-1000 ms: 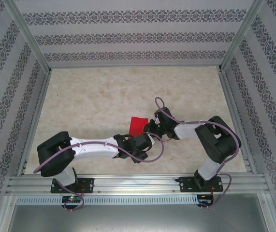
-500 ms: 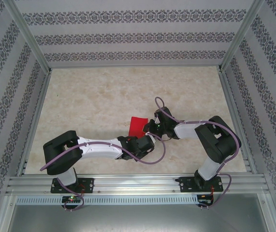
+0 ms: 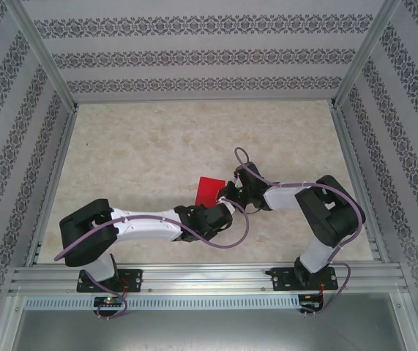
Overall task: Fold a paper plane with a square sheet of paper (pick it up from the middle)
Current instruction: Third fold the triangle at the center of the table.
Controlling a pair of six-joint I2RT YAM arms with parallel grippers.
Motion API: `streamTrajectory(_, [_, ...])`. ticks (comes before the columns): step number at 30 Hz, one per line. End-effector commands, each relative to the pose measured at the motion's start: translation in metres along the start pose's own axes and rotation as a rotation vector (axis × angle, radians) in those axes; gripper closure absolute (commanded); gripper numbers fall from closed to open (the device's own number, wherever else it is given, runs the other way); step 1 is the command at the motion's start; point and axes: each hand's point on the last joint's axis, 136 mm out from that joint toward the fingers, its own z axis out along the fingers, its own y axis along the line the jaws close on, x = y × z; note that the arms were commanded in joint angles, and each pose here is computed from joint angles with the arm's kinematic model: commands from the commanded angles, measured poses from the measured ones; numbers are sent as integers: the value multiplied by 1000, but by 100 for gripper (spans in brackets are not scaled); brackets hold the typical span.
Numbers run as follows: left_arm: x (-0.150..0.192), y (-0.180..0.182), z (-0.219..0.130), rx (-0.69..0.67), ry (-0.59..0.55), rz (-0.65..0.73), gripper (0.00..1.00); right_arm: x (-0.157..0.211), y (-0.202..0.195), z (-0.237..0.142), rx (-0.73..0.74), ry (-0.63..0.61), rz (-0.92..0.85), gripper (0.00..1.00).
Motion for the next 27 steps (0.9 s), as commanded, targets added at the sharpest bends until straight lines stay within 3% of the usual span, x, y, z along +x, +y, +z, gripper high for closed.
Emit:
streamTrajectory(1, [-13, 1, -11, -3, -59, -10, 86, -5, 4, -3, -13, -5, -20, 88])
streamTrajectory(7, [-14, -5, -11, 36, -48, 6, 100, -7, 7, -7, -20, -15, -33, 85])
streamTrajectory(12, [-16, -6, -14, 117, -40, -32, 100, -11, 7, -16, -17, -37, -38, 78])
streamTrajectory(19, [-23, -11, -24, 351, -41, -164, 100, -25, 10, -50, 47, -120, -99, 70])
streamTrajectory(22, [-25, -7, -27, 418, -44, -219, 100, -28, 24, -57, 14, -138, -133, 73])
streamTrajectory(27, [-22, -1, -25, 481, -27, -277, 100, -29, 46, -50, -23, -105, -175, 85])
